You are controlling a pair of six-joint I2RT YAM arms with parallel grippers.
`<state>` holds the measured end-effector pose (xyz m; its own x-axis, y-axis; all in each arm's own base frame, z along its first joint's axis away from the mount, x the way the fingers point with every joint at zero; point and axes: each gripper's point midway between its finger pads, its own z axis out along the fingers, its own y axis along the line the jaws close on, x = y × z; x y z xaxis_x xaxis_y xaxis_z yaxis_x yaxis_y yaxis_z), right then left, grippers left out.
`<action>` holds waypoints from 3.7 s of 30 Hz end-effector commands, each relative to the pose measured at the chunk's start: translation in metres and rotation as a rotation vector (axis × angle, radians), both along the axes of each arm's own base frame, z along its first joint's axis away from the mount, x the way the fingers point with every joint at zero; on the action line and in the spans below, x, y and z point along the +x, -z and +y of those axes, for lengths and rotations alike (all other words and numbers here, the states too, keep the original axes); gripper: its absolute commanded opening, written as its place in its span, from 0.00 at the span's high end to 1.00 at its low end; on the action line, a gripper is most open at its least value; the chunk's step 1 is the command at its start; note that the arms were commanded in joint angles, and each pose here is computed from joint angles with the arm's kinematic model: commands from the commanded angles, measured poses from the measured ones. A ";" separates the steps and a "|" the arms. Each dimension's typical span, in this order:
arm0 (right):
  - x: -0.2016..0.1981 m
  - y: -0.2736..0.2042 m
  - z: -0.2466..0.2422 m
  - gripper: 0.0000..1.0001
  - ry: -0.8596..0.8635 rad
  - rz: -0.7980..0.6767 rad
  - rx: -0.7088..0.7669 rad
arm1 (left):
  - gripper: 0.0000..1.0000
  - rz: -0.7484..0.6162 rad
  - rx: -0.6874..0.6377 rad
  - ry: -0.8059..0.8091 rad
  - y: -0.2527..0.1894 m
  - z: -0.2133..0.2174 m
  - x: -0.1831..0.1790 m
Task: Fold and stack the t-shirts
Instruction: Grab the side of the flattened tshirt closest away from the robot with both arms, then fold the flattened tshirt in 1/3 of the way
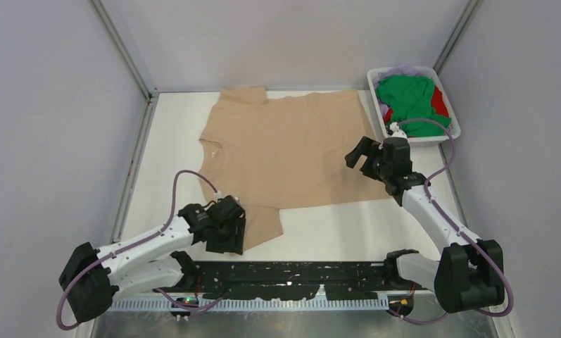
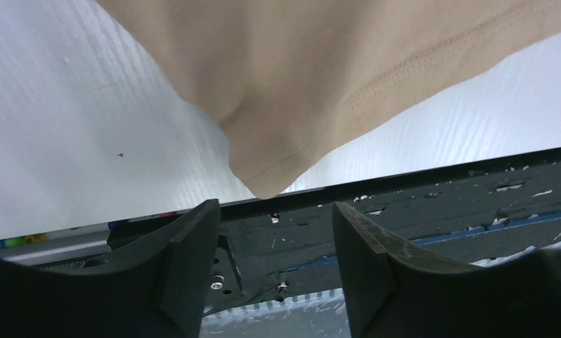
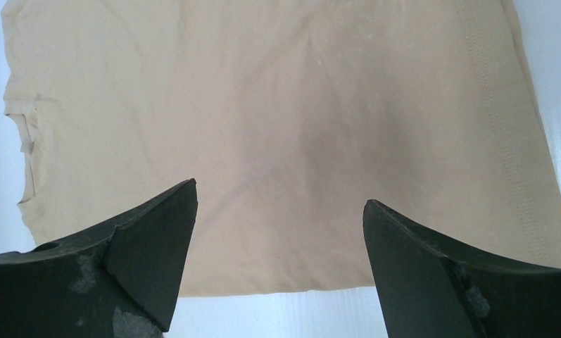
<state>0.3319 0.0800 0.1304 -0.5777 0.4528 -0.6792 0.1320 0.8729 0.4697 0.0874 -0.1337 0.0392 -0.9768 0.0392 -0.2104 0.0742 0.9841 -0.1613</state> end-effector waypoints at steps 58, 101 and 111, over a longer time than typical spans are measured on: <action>-0.064 0.110 -0.097 0.43 0.397 0.385 -0.097 | 1.00 -0.017 0.129 0.012 0.021 0.009 0.007; -0.165 0.065 -0.080 0.95 0.347 0.557 -0.348 | 1.00 0.075 0.015 -0.039 0.001 0.020 -0.032; -0.161 0.057 -0.066 0.95 0.318 0.478 -0.320 | 1.00 0.005 -0.223 0.048 -0.018 -0.014 -0.029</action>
